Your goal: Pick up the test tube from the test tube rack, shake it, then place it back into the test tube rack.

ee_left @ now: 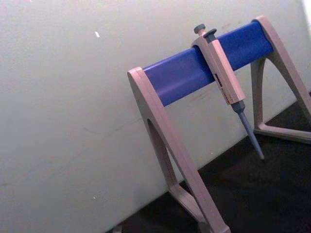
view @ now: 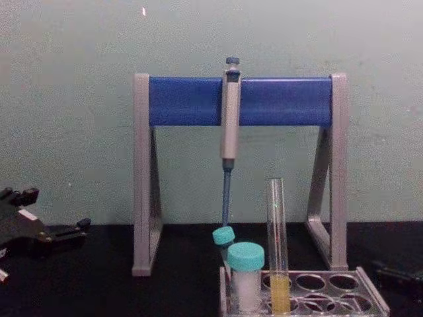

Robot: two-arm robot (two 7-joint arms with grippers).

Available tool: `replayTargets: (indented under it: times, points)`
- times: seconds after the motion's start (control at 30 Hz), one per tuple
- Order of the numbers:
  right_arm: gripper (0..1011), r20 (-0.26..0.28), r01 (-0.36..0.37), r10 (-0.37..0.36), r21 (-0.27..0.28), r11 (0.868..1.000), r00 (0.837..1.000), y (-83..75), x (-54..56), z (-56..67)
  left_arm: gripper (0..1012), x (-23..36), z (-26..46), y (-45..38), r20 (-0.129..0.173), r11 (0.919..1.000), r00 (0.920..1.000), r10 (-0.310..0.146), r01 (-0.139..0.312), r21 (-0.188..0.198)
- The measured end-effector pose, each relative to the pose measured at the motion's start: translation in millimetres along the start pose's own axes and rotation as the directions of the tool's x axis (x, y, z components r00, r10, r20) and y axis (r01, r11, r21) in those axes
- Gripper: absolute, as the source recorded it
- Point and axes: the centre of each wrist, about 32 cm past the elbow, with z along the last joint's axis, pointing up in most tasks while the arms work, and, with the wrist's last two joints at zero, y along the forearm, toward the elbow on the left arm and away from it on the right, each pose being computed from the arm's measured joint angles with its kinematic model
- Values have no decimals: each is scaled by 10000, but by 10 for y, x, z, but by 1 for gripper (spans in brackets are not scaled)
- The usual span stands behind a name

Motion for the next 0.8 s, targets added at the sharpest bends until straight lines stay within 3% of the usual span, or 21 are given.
replayTargets:
  times: [0.8]
  points:
    - [1000,15,1,-1,10,10000,10000,-1,-1,3,1001,0,0,0,0,10000,10000,0,0,0]
